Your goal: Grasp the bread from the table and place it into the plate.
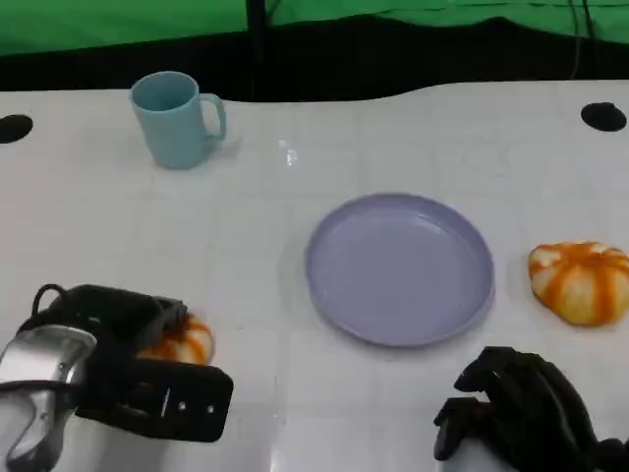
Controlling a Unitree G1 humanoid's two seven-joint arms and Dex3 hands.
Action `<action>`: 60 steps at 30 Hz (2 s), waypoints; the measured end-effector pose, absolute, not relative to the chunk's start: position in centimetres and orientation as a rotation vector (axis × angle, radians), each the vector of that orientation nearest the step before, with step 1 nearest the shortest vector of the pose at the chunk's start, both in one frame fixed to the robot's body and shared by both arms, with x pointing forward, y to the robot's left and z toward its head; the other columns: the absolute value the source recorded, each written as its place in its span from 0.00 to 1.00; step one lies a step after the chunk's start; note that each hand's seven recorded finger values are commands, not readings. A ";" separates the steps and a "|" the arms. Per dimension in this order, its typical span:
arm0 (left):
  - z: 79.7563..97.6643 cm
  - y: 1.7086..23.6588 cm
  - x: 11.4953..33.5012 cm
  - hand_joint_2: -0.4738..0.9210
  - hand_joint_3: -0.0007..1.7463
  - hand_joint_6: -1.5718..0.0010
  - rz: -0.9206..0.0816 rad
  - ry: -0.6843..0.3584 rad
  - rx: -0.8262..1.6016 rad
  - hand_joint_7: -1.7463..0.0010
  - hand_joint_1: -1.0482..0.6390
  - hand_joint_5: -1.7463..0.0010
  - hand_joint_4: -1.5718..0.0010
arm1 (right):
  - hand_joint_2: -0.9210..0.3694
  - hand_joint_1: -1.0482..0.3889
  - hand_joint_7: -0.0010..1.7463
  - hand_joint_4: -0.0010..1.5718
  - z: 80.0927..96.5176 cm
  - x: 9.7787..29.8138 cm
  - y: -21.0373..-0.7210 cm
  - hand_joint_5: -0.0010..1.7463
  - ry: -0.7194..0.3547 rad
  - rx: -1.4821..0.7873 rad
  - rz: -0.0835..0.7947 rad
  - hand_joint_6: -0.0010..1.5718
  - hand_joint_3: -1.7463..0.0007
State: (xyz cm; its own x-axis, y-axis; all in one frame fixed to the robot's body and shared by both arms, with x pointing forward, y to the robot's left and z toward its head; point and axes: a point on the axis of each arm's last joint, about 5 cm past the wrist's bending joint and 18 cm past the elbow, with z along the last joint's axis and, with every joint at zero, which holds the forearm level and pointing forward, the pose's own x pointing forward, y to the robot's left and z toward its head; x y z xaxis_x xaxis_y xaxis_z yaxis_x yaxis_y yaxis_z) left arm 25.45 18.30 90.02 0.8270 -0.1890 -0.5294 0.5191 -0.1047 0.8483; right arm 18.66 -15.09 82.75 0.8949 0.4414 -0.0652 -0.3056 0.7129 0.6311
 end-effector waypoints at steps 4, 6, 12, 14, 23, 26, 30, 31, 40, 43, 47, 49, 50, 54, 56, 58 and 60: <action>89.3 18.3 25.9 0.97 0.00 0.74 -0.596 0.257 1.557 1.00 0.34 0.50 0.66 | 0.15 0.01 0.21 1.00 82.7 18.7 -15.1 0.43 0.218 0.657 0.418 1.00 1.00; 89.1 18.3 26.1 0.99 0.05 0.59 -0.587 0.251 1.551 0.96 0.37 0.32 0.60 | 0.15 0.01 0.21 1.00 82.7 18.6 -15.1 0.43 0.218 0.657 0.418 1.00 1.00; 88.1 18.8 27.1 1.00 0.19 0.51 -0.531 0.185 1.538 0.47 0.43 0.08 0.61 | 0.15 0.01 0.21 1.00 82.8 18.6 -15.1 0.44 0.218 0.657 0.418 1.00 1.00; 87.5 19.1 26.9 1.00 0.20 0.58 -0.494 0.134 1.507 0.30 0.44 0.02 0.61 | 0.15 0.01 0.21 1.00 82.8 18.6 -15.1 0.44 0.218 0.657 0.418 1.00 1.00; 86.9 19.3 27.0 1.00 0.21 0.60 -0.467 0.083 1.476 0.24 0.44 0.00 0.62 | 0.15 0.01 0.21 0.99 82.8 18.6 -15.0 0.44 0.218 0.658 0.419 1.00 1.00; 86.8 19.3 27.0 1.00 0.21 0.60 -0.466 0.083 1.474 0.24 0.44 0.00 0.62 | 0.15 0.01 0.21 0.99 82.8 18.6 -15.0 0.44 0.218 0.658 0.419 1.00 1.00; 86.7 19.4 26.8 1.00 0.25 0.68 -0.432 0.052 1.462 0.09 0.45 0.00 0.58 | 0.15 0.01 0.20 0.99 82.8 18.6 -15.0 0.44 0.218 0.658 0.419 1.00 1.00; 86.5 19.5 26.5 1.00 0.21 0.71 -0.402 0.021 1.446 0.05 0.45 0.00 0.58 | 0.15 0.01 0.20 0.99 82.8 18.6 -15.0 0.44 0.217 0.658 0.419 1.00 1.00; 87.5 18.6 26.2 0.99 0.17 0.71 -0.282 -0.238 1.316 0.00 0.46 0.00 0.57 | 0.16 0.00 0.21 0.99 82.8 18.7 -15.1 0.44 0.217 0.657 0.418 1.00 1.00; 88.1 17.8 26.5 0.98 0.17 0.65 -0.258 -0.251 1.214 0.07 0.46 0.00 0.55 | 0.15 0.01 0.21 0.99 82.8 18.6 -15.1 0.44 0.218 0.657 0.417 1.00 1.00; 88.8 17.1 27.0 0.96 0.20 0.65 -0.244 -0.286 1.175 0.05 0.46 0.00 0.53 | 0.15 0.00 0.21 0.99 82.8 18.7 -15.0 0.44 0.218 0.658 0.420 1.00 1.00; 88.9 16.9 27.1 0.96 0.22 0.68 -0.244 -0.299 1.169 0.01 0.46 0.00 0.55 | 0.15 0.00 0.21 0.99 82.8 18.7 -15.0 0.44 0.218 0.658 0.420 1.00 1.00; 89.0 16.8 27.2 0.96 0.23 0.69 -0.244 -0.305 1.165 0.01 0.46 0.00 0.56 | 0.15 0.00 0.21 0.99 82.8 18.7 -15.0 0.44 0.219 0.657 0.420 1.00 1.00; 89.8 16.2 27.8 0.95 0.22 0.62 -0.242 -0.336 1.159 0.13 0.47 0.00 0.53 | 0.15 0.00 0.21 0.99 82.7 18.6 -15.0 0.44 0.223 0.659 0.418 1.00 1.00; 90.2 15.7 28.1 0.94 0.22 0.59 -0.241 -0.357 1.150 0.17 0.47 0.00 0.53 | 0.15 0.00 0.21 0.99 82.6 18.6 -15.0 0.44 0.225 0.659 0.417 1.00 1.00; 90.6 15.0 28.5 0.94 0.25 0.46 -0.242 -0.379 1.136 0.52 0.46 0.00 0.52 | 0.15 0.01 0.21 0.99 82.6 18.6 -15.0 0.44 0.226 0.659 0.417 1.00 1.00; 91.1 14.2 28.9 0.90 0.31 0.43 -0.249 -0.399 1.125 0.54 0.47 0.00 0.52 | 0.15 0.00 0.21 0.99 82.6 18.6 -15.0 0.44 0.226 0.660 0.416 1.00 1.00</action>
